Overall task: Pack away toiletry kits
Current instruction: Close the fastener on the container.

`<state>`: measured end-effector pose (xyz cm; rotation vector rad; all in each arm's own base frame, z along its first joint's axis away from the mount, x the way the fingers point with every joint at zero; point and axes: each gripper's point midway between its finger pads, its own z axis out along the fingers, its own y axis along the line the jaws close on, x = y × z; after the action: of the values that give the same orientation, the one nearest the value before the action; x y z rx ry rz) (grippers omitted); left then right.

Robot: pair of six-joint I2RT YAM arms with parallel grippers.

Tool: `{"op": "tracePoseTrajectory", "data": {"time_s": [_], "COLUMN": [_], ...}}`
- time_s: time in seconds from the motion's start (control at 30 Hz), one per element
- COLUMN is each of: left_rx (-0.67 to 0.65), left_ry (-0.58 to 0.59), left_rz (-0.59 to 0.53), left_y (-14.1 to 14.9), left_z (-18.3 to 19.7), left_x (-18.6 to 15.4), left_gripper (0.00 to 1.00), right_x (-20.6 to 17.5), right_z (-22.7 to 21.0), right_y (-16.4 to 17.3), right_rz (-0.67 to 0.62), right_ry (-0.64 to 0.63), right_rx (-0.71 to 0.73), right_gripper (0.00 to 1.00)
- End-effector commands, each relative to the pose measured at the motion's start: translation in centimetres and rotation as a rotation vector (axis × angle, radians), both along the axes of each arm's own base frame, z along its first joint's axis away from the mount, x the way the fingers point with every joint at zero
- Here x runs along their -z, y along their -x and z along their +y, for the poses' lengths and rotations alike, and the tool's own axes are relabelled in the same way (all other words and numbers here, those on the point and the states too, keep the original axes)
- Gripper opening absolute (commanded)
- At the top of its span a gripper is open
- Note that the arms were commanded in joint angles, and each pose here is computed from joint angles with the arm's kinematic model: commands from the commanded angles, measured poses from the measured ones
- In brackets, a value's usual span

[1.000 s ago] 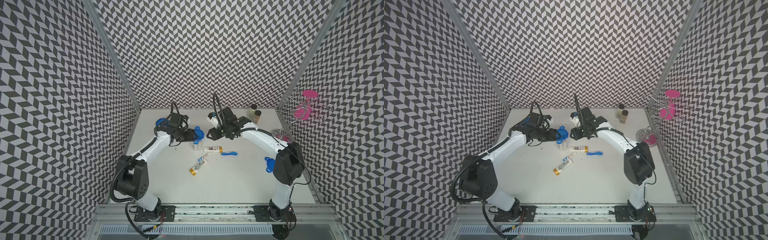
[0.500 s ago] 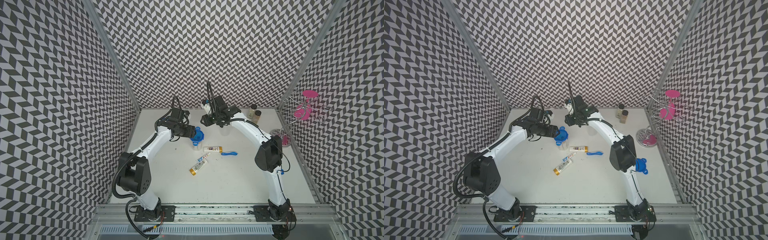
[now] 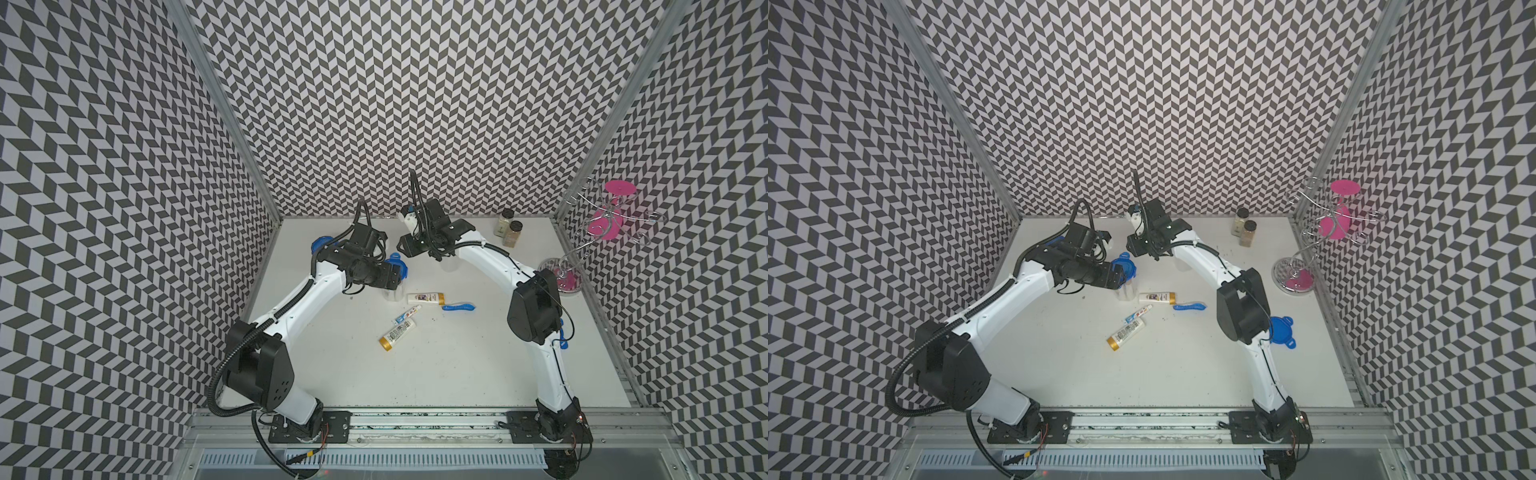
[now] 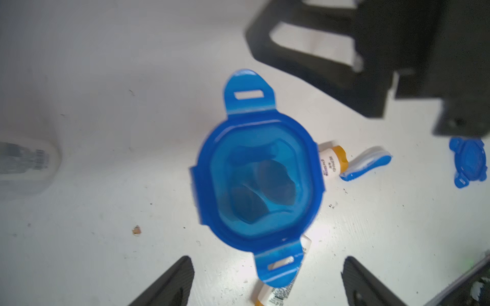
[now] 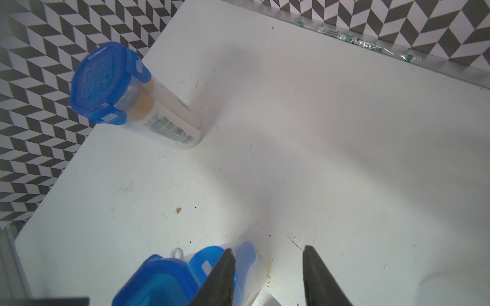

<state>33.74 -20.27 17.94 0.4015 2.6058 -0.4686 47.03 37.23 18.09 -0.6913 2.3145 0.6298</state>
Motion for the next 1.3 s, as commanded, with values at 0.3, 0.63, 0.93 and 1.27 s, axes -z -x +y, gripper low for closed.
{"op": "tracePoseTrajectory", "data": {"time_s": [0.3, 0.63, 0.93, 1.27], "left_rx": [-0.141, -0.204, -0.236, -0.277], "left_ry": [-0.128, -0.144, -0.152, -0.17], "left_rz": [0.068, 0.074, 0.076, 0.103], "left_y": [-0.8, -0.6, -0.5, 1.9], "left_z": [2.4, 6.0, 8.1, 10.6], "left_x": [3.8, 4.3, 4.2, 3.9], "left_gripper": [0.93, 0.91, 0.9, 0.89], "right_x": [1.8, 2.1, 1.9, -0.7], "right_z": [3.1, 1.7, 0.3, -2.6], "right_y": [0.6, 1.7, 3.3, 3.3], "right_rz": [0.003, 0.018, 0.041, 0.033], "right_ry": [-0.042, 0.02, 0.053, 0.077], "right_rx": [-0.05, -0.045, -0.047, 0.012], "right_gripper": [0.42, 0.42, 0.42, 0.41]}}
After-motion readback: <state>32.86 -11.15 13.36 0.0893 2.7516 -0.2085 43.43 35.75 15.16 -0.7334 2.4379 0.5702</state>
